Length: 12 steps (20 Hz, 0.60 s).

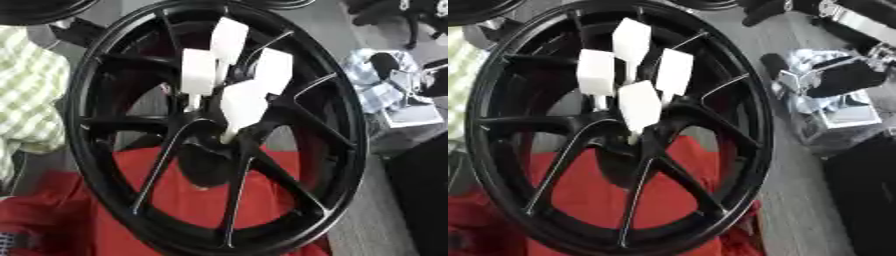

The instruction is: Pull the pin out of the wheel hub.

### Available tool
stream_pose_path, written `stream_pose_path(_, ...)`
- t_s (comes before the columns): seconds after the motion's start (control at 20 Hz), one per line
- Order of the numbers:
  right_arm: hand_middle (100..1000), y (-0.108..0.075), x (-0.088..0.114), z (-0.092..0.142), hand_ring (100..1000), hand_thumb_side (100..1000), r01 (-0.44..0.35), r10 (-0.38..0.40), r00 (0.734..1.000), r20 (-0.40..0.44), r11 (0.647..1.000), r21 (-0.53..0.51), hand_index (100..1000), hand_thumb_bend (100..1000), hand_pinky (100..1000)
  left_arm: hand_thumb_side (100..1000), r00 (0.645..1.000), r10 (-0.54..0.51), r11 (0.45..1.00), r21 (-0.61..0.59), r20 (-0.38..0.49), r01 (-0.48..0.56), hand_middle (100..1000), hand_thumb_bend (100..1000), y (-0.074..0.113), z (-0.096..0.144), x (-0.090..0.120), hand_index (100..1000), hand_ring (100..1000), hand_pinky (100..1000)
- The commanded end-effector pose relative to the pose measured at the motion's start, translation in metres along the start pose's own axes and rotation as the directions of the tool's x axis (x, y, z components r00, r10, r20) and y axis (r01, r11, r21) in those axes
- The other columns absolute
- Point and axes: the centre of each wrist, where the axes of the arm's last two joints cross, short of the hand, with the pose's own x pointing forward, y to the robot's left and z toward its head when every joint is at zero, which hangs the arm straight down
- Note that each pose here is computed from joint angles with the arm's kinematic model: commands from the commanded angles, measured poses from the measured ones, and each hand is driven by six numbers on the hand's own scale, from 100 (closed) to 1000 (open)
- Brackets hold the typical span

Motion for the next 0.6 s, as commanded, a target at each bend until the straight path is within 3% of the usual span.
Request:
stream_pose_path(0.05,916,-0.009,0.006,-0.008,898,199,-0.040,0.040,0.999,0.009,0.998,0.048,830,100,927,727,0.999,0.012,1.000,-0.018,0.046,-0.011,599,100,-0.002,-0.006,0.010,757,702,597)
stream_pose_path(0.6,930,-0.004,0.009,-0.022,911,198,-0.040,0.048,0.995,-0.085,0.995,0.096,858,100,931,727,0.997,0.048,0.998,-0.040,0.056,-0.046,600,100,-0.007,-0.011,0.012,757,702,598)
